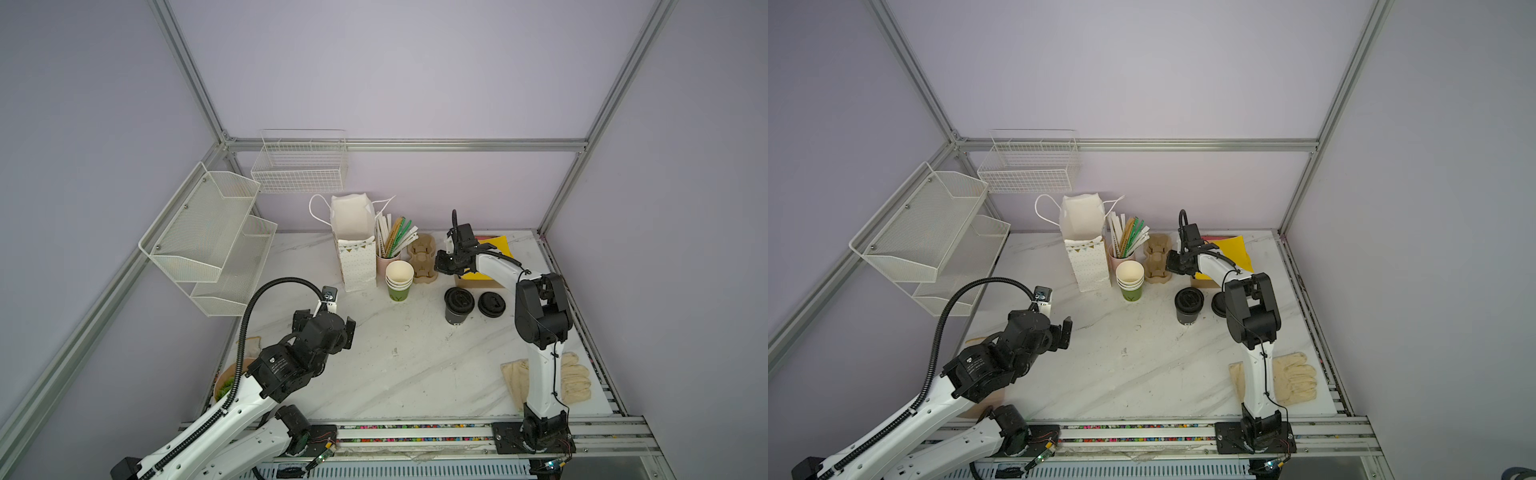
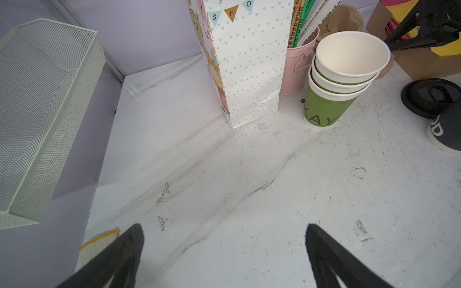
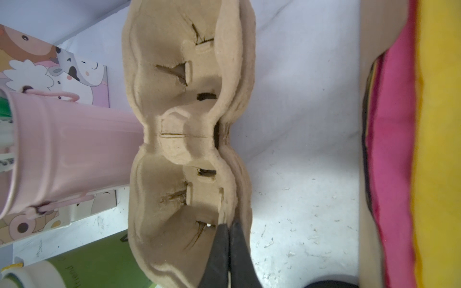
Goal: Pack the takeout coffee
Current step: 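Close the right gripper on the top cardboard carrier and lift it off the stack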
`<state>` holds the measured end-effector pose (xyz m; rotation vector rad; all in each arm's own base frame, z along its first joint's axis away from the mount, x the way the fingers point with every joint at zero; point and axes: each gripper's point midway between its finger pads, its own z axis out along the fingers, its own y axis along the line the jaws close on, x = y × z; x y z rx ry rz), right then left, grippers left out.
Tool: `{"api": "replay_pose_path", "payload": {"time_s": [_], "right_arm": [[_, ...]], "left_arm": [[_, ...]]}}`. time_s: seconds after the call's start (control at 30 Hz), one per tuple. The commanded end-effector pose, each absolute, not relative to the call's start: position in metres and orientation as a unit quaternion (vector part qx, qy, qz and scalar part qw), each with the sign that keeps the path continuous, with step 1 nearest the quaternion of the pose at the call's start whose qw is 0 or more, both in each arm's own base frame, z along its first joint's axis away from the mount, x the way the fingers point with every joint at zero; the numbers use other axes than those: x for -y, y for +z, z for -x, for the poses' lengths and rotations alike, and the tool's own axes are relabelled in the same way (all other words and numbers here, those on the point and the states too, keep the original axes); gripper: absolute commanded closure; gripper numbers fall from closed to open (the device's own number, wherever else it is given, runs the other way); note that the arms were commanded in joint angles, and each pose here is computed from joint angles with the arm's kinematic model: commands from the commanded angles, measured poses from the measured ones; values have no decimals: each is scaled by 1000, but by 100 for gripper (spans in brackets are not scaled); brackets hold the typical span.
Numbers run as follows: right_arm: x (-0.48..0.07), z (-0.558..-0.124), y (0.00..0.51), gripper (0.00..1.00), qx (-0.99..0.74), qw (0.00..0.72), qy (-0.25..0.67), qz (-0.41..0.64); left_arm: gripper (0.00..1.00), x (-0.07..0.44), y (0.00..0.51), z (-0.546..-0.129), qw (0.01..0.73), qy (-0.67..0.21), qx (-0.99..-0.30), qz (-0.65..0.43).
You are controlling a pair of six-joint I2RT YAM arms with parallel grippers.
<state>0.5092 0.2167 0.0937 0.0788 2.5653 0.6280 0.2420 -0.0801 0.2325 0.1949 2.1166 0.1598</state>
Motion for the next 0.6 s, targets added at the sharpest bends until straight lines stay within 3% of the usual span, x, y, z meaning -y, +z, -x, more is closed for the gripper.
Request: {"api": "replay_pose_path", "payload": {"time_s": [0.0,0.57], "right_arm": [[-212,-511,129,100,-930,273,243,-32],[-199,-508,130,100,-921,261,285,-44]], "left_arm": [[0,80,227,-244,489,69,-866,-81],[0,81,226,-245,488,67,-867,-83]]}}
